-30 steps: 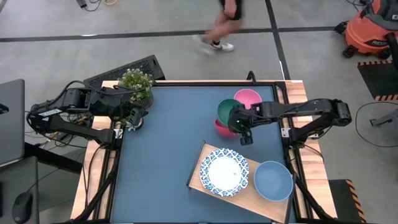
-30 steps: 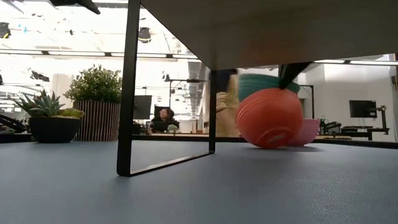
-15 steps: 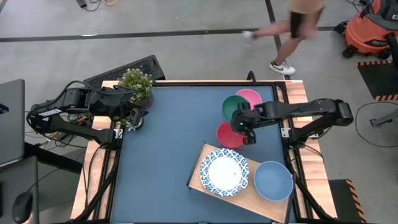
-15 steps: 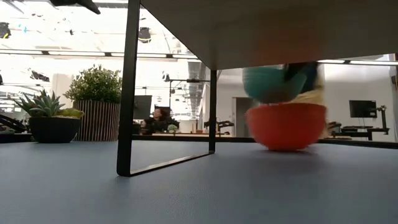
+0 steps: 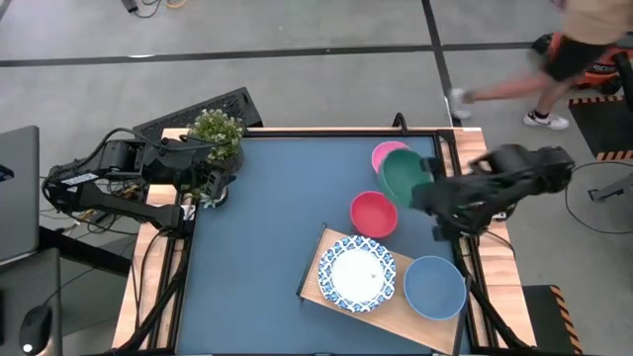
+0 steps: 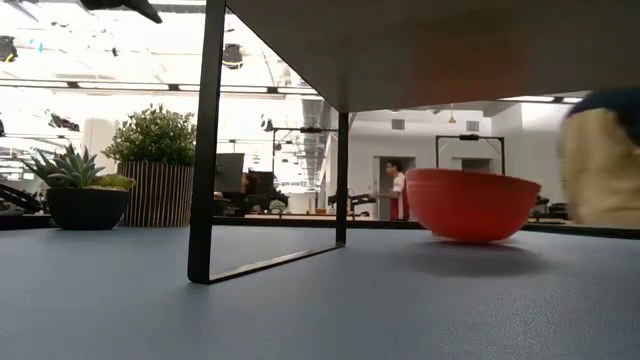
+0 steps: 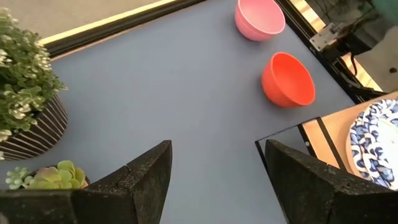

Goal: Place and stack bowls onto a shelf
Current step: Stack the green bowl on the top of the blue bowl on the shelf

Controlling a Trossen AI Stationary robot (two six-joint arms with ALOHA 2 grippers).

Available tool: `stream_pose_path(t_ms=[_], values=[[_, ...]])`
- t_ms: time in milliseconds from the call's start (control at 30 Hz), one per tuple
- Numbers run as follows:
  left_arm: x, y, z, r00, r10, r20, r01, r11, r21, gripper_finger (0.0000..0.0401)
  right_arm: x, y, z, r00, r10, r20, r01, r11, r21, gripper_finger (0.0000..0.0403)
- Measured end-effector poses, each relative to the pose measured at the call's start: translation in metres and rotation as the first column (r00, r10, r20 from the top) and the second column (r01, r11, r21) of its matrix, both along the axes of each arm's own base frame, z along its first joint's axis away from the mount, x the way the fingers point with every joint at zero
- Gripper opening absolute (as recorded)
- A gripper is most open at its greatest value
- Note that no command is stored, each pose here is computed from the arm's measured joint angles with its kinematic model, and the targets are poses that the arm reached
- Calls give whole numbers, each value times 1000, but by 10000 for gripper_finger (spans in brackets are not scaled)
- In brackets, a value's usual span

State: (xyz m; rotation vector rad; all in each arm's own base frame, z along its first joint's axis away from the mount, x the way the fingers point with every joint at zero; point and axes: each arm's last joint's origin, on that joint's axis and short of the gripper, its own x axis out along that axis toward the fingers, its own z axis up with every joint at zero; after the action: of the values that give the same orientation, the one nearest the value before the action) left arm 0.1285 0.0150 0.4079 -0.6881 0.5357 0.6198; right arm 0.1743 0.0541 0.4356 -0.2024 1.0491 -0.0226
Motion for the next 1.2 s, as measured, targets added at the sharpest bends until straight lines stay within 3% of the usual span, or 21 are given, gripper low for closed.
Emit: stream_pose_path(t_ms=[200, 500, 733, 1000, 1200], values=[[0, 1, 0, 1000, 15, -1, -15, 1000, 13, 243, -32, 34, 36, 992, 25, 127, -58, 964, 258, 30], [-1, 2, 0, 999, 51, 0, -51, 998, 43, 243, -61, 85, 32, 1000, 1, 20, -10, 886, 464, 30], [-1, 2, 1, 997, 81, 7, -82, 996, 44, 243, -67, 126, 18, 1000, 1, -29, 12, 899, 439, 30], [-1, 3, 1, 996, 86, 9, -87, 995, 44, 243, -51, 166, -9, 996, 24, -89, 7, 943, 333, 30], [-1, 3, 1, 996, 87, 8, -87, 995, 44, 243, -45, 182, -22, 985, 49, -167, 6, 949, 314, 30]])
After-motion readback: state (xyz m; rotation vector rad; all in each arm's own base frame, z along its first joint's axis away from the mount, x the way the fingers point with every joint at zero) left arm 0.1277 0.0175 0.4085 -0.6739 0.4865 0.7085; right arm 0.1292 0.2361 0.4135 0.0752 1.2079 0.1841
